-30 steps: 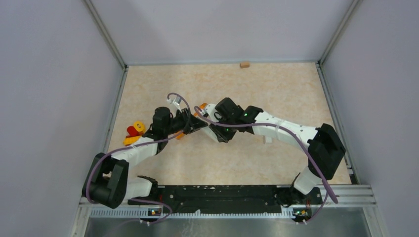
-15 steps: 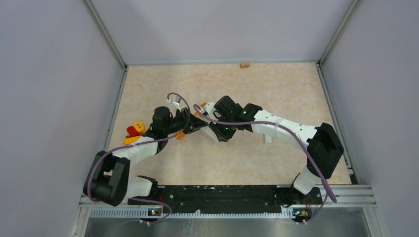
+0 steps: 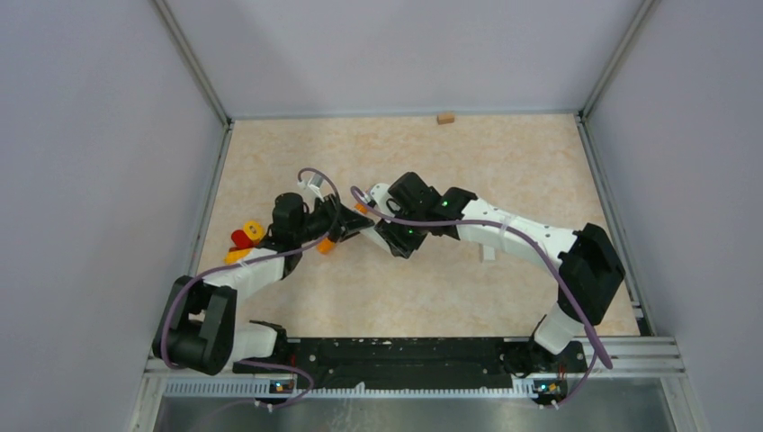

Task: Load the batteries into the remote control

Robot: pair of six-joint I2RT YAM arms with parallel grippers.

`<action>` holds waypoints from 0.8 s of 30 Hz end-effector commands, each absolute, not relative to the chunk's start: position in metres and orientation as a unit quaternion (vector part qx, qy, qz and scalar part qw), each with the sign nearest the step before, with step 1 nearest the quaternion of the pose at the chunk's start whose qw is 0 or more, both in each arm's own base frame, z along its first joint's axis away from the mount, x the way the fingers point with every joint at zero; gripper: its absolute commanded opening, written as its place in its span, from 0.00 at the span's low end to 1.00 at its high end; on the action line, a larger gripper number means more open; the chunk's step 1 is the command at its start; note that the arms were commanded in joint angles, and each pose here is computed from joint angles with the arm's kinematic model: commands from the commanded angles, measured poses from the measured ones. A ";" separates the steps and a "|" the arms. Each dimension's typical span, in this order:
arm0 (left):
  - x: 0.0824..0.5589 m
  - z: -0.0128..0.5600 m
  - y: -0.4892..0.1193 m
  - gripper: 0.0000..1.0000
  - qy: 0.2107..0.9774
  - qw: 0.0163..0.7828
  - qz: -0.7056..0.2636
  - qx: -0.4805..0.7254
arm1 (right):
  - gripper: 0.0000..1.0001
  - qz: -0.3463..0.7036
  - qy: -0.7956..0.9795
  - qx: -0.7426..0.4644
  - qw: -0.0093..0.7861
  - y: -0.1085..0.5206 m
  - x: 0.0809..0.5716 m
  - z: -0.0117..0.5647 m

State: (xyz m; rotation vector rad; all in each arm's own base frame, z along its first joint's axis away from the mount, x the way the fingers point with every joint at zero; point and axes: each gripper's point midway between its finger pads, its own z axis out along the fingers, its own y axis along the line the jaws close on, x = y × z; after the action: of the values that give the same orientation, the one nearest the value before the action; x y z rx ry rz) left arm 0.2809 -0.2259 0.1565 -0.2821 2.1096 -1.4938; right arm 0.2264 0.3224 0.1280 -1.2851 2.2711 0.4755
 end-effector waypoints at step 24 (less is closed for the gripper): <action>0.286 0.200 -0.201 0.00 0.740 0.291 -0.599 -0.099 | 0.83 0.362 0.798 -0.362 0.319 0.334 0.215 0.218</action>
State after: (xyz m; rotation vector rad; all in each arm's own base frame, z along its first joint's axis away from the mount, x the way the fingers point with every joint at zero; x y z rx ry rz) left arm 0.2878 -0.2032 0.1718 -0.3405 2.0641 -1.5586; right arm 0.2248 0.3267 0.1655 -1.0813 2.2467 0.6914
